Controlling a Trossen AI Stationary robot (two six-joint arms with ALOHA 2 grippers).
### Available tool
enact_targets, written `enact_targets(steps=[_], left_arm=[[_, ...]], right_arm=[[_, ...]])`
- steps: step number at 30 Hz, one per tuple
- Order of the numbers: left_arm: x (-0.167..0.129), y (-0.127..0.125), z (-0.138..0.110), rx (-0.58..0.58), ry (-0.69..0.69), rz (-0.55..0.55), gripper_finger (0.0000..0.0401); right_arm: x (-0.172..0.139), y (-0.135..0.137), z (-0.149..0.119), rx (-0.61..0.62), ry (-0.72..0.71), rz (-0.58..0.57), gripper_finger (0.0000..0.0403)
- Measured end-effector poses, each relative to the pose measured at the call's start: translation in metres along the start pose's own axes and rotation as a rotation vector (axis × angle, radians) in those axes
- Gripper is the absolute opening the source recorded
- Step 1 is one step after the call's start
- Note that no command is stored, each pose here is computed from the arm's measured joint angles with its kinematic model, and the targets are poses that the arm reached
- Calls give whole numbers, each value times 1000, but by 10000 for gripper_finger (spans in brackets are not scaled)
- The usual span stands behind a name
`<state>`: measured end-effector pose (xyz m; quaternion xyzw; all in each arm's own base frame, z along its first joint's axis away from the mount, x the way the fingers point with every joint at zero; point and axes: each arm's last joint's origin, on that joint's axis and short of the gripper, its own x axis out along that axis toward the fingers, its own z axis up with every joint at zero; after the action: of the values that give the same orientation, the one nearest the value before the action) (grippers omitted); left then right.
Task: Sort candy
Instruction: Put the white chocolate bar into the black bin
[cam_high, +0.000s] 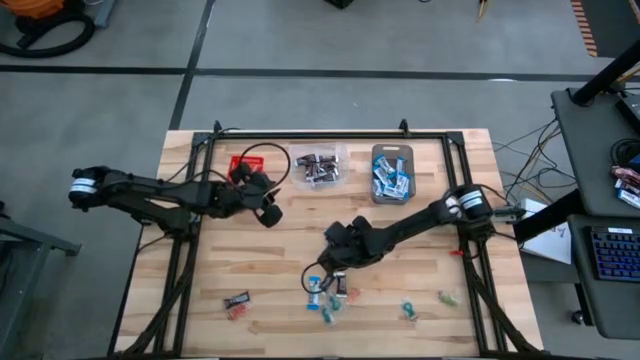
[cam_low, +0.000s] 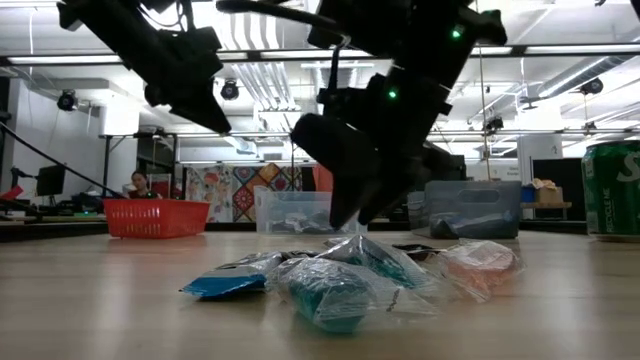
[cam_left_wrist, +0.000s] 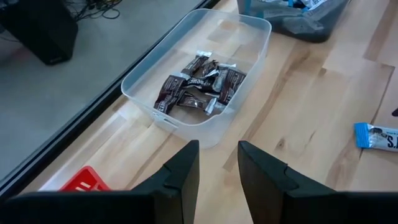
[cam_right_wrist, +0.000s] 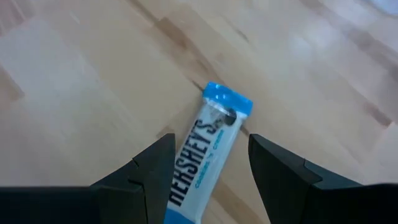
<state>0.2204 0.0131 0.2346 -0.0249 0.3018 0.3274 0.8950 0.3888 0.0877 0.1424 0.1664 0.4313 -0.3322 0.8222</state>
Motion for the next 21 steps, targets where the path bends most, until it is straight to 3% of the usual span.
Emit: enact_targets(steps=[16, 21], left_arm=[[15, -9, -8, 28, 57, 18, 93], [16, -9, -8, 26, 57, 19, 93]], right_arm=[[30, 2, -17, -41, 64, -36, 191], [30, 2, -16, -51, 73, -26, 140]])
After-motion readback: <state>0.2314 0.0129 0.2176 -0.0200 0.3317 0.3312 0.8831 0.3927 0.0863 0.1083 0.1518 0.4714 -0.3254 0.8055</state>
